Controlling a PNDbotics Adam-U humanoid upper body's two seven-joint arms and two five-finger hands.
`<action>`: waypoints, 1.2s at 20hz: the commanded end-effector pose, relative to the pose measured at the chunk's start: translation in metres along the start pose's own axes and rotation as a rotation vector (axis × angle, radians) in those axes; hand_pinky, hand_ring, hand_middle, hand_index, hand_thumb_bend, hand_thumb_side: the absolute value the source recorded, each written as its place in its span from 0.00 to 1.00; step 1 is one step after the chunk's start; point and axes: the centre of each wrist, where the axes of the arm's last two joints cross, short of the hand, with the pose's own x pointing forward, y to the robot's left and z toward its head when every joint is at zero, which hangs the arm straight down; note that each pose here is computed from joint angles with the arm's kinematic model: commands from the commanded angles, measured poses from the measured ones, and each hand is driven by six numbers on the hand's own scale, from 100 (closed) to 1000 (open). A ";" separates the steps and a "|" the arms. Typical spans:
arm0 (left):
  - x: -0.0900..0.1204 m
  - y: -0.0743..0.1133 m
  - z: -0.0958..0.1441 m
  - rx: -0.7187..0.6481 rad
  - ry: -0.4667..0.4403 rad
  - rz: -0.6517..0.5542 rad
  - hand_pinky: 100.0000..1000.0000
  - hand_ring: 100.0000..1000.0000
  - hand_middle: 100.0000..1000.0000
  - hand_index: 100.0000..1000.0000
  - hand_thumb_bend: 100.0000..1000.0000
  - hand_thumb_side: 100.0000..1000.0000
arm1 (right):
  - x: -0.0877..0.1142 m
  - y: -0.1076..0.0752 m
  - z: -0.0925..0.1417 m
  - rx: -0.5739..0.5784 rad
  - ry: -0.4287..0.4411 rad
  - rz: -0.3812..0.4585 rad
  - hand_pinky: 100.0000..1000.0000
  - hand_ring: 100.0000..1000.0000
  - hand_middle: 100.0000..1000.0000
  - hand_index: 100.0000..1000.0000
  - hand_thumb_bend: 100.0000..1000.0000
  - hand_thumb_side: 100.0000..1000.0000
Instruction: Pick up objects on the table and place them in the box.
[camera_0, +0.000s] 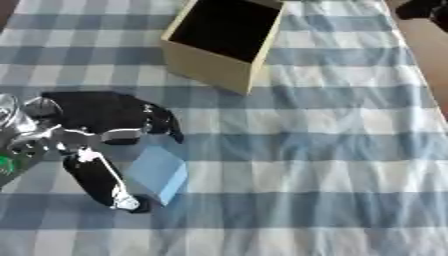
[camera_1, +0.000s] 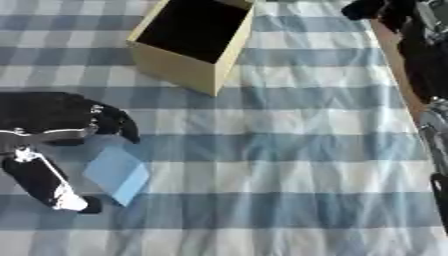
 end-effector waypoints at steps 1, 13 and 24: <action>0.001 0.004 0.004 0.015 0.019 -0.010 0.69 0.84 0.85 0.88 0.40 0.18 | 0.007 -0.005 -0.003 -0.009 -0.026 0.011 0.69 0.63 0.64 0.78 0.00 1.00; -0.003 -0.004 -0.003 -0.031 0.061 -0.012 0.69 0.84 0.82 0.86 0.39 0.17 | 0.007 -0.006 -0.002 -0.017 -0.026 0.006 0.69 0.63 0.64 0.78 0.00 1.00; -0.016 -0.010 -0.009 0.014 0.112 -0.005 0.38 0.56 0.51 0.58 0.19 0.06 | 0.006 -0.006 0.000 -0.026 -0.020 0.006 0.69 0.63 0.64 0.78 0.00 1.00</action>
